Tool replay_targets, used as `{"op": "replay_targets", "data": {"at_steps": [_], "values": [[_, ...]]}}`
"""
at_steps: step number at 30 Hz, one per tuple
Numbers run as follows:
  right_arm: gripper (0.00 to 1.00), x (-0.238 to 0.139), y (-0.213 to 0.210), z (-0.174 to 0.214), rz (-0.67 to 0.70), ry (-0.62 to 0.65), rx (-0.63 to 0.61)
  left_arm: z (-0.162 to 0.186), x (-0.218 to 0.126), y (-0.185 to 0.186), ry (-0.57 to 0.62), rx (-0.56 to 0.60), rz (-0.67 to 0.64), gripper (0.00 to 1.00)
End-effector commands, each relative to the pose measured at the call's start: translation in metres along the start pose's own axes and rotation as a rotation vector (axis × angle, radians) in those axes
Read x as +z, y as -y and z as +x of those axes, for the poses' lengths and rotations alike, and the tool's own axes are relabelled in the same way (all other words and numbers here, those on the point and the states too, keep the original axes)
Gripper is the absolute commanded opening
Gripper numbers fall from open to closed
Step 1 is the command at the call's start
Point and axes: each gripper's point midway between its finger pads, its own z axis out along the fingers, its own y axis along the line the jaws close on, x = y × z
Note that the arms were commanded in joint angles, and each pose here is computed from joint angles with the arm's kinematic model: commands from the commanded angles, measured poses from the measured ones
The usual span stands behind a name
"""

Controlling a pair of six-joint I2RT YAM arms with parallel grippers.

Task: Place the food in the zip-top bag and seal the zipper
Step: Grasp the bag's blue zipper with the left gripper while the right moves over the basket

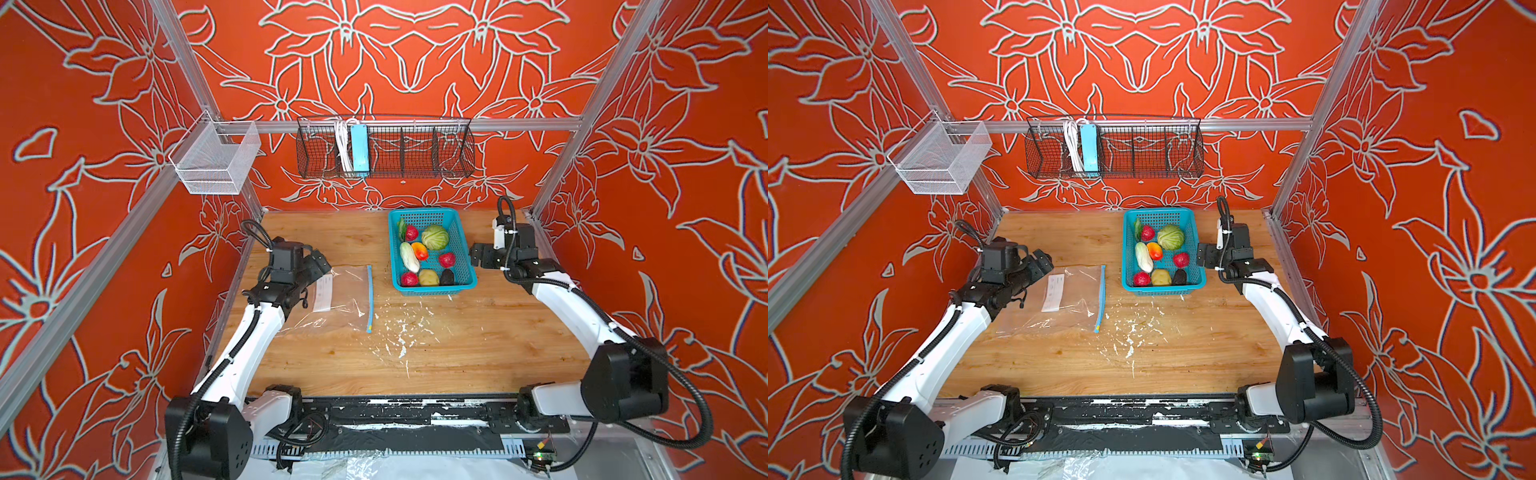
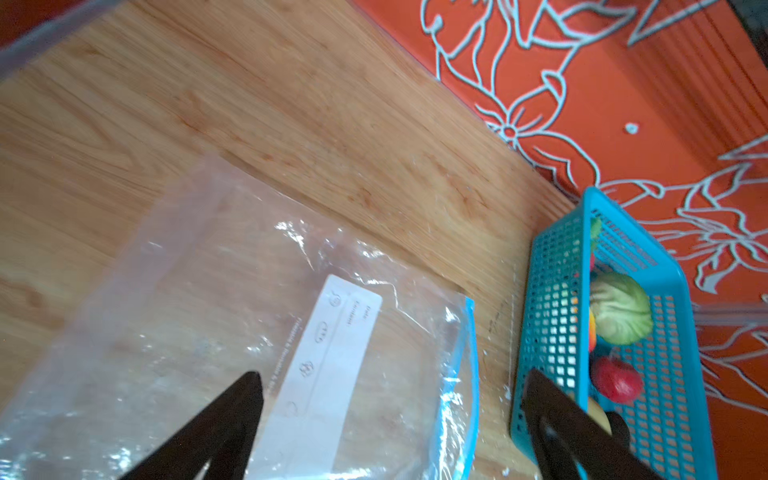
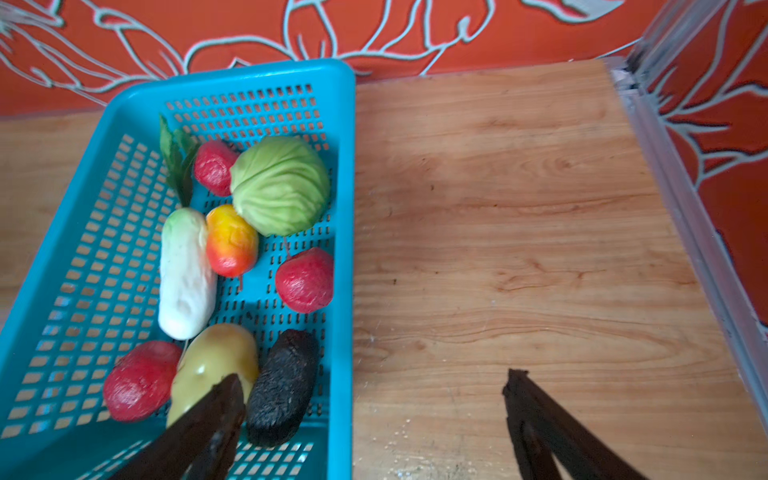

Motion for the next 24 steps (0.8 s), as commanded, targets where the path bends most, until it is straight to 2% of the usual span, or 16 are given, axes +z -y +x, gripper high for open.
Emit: {"op": "replay_targets", "data": {"at_steps": [1,8,15,24], "values": [[0.98,-0.002,-0.009,0.006,-0.013,-0.072,-0.014,0.032,0.000,0.019,-0.123,0.018,0.017,0.97],[0.98,-0.005,-0.027,-0.001,-0.053,-0.094,-0.018,0.066,0.018,0.046,-0.223,0.100,-0.016,0.97],[0.98,-0.019,-0.038,0.003,-0.112,-0.124,0.043,0.101,0.047,0.064,-0.341,0.230,-0.106,0.97],[0.98,-0.033,-0.023,0.013,-0.043,-0.138,-0.009,0.132,0.075,0.073,-0.451,0.361,-0.235,0.98]]}}
